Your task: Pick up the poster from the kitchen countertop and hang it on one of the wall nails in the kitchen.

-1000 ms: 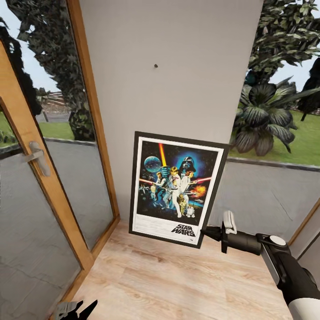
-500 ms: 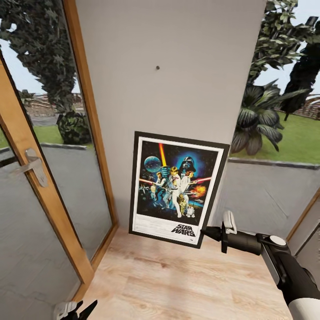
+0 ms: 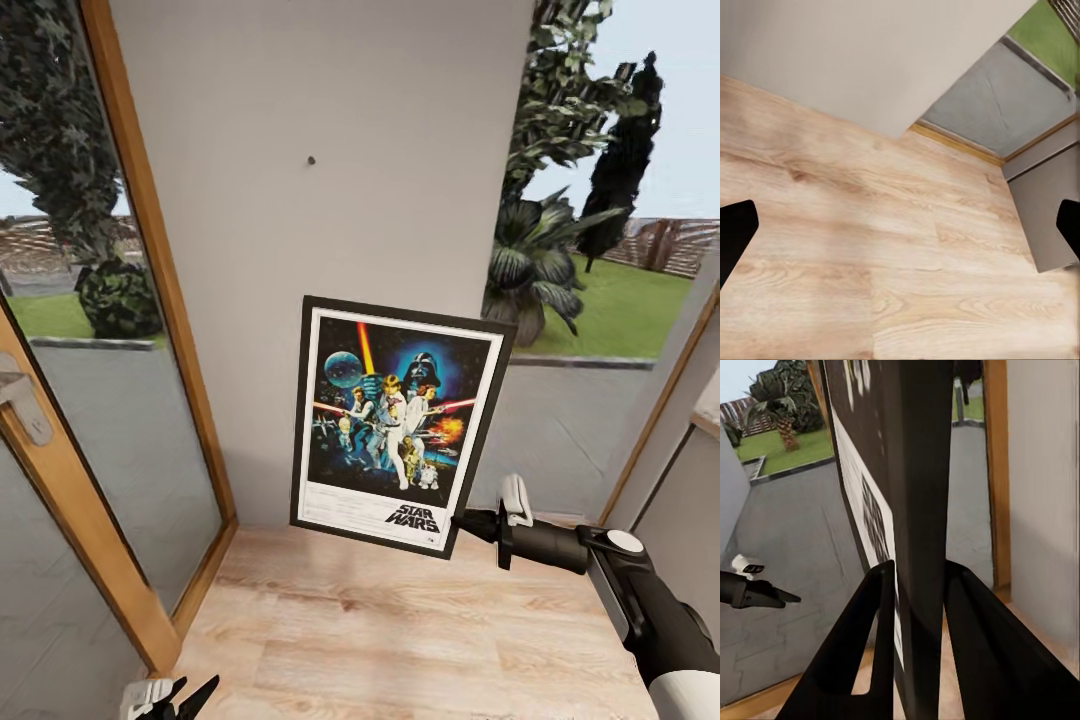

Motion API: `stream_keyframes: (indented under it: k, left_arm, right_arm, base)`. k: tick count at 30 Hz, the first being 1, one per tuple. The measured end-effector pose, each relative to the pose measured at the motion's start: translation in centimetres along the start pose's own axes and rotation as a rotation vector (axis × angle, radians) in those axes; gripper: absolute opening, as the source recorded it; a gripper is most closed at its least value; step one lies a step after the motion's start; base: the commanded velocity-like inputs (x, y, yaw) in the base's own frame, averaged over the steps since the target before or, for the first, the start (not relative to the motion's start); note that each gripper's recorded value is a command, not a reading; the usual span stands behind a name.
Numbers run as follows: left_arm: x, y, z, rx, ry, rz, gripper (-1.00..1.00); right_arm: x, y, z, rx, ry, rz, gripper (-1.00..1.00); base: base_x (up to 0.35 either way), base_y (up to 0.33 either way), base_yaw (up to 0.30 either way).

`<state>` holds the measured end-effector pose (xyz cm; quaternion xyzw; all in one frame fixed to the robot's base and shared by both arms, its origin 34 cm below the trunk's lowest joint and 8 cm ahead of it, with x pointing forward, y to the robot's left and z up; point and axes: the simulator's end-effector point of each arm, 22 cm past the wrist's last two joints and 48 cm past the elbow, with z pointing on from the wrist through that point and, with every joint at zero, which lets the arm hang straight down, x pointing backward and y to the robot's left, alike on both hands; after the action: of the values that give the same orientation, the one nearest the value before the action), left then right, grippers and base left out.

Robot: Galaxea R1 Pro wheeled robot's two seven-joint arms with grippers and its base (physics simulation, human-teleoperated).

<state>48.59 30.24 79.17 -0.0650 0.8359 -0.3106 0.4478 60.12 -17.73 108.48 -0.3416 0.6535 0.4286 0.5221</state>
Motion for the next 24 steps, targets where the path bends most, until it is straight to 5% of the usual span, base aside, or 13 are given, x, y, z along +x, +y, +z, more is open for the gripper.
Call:
stream_keyframes:
  k: [13, 24]
  left_arm:
    - [-0.35, -0.17, -0.01, 0.004, -0.007, 0.004, 1.0]
    - [-0.35, -0.16, 0.0, 0.004, -0.007, 0.004, 1.0]
  right_arm:
    - [-0.45, 0.18, -0.06, 0.0, -0.004, -0.009, -1.0]
    - [-0.55, 0.19, -0.05, -0.001, -0.005, -0.012, -1.0]
  base:
    - [0.013, 0.002, -0.126]
    - [0.22, 0.055, -0.001]
